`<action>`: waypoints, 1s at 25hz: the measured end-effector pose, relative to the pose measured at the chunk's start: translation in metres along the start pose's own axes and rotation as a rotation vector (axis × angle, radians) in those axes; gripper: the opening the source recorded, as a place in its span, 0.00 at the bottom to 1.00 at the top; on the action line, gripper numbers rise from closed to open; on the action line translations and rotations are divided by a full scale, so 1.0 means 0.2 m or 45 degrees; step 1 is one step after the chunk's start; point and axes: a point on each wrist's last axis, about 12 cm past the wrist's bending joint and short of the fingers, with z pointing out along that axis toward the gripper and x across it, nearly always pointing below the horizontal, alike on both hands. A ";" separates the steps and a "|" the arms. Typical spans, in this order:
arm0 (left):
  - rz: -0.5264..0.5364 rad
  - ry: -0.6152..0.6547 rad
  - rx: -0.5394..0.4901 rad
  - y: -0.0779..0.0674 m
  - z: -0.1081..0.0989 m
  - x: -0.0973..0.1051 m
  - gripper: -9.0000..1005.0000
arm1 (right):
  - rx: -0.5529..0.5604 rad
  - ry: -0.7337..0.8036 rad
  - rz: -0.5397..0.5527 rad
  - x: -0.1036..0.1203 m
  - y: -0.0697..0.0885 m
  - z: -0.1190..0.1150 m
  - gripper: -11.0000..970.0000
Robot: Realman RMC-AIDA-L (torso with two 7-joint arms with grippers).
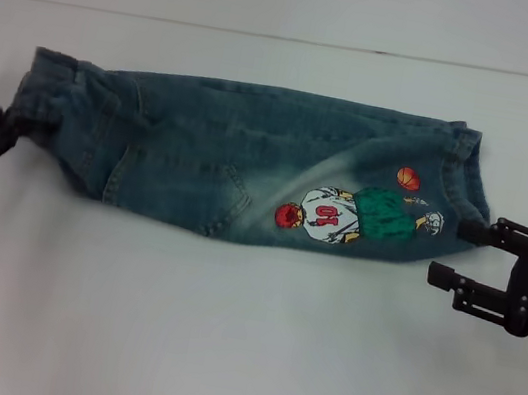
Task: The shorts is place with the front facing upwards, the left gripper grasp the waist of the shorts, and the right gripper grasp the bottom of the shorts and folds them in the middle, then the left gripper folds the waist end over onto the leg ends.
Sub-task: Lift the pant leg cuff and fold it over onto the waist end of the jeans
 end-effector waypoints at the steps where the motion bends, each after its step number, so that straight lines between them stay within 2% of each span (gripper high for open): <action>1: 0.001 -0.006 0.009 0.00 -0.01 -0.03 0.08 | 0.003 -0.002 -0.002 0.00 0.00 0.00 0.75; 6: 0.027 -0.029 0.056 -0.03 -0.06 -0.18 0.07 | 0.030 -0.001 0.004 0.00 -0.01 0.00 0.70; 15: 0.024 -0.073 0.126 -0.07 -0.08 -0.35 0.07 | 0.210 -0.076 0.065 0.04 -0.08 0.02 0.60; 20: 0.013 -0.120 0.191 -0.11 -0.07 -0.50 0.07 | 0.276 -0.162 0.036 0.05 -0.11 0.15 0.39; 25: 0.015 -0.159 0.245 -0.15 -0.03 -0.68 0.07 | 0.286 -0.148 -0.033 0.07 -0.11 0.37 0.15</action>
